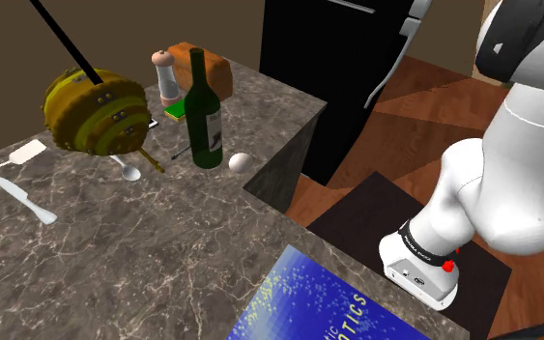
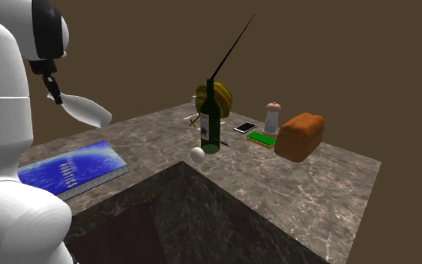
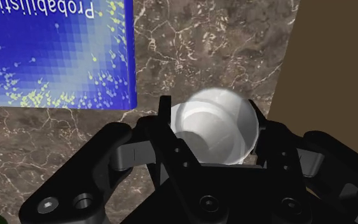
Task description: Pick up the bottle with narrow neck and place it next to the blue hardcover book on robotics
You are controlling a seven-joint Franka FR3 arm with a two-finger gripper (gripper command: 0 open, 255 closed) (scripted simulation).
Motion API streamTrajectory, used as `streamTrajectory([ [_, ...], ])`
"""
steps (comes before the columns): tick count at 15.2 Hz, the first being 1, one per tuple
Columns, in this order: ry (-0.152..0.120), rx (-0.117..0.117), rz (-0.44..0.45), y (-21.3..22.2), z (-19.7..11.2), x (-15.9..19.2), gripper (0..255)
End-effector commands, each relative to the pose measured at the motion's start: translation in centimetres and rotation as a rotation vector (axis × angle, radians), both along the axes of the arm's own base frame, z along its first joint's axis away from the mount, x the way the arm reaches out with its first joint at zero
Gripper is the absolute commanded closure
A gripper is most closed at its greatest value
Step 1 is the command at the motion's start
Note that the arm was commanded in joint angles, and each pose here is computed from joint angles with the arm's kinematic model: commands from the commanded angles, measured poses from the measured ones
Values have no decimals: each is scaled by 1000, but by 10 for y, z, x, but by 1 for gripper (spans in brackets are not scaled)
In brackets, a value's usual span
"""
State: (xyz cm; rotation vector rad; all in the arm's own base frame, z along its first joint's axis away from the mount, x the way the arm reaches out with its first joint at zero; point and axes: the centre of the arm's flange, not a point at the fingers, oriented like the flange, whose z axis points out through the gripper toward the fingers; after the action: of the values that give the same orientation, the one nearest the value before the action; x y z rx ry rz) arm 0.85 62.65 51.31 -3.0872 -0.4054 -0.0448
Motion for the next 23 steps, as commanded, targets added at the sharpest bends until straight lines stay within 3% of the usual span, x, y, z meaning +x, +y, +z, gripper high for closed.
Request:
streamTrajectory([
  [1,-2,0,-3,12,1,-24,255],
  [4,-2,0,-3,36,1,-68,255],
  [23,-2,0,-3,36,-99,-68,255],
])
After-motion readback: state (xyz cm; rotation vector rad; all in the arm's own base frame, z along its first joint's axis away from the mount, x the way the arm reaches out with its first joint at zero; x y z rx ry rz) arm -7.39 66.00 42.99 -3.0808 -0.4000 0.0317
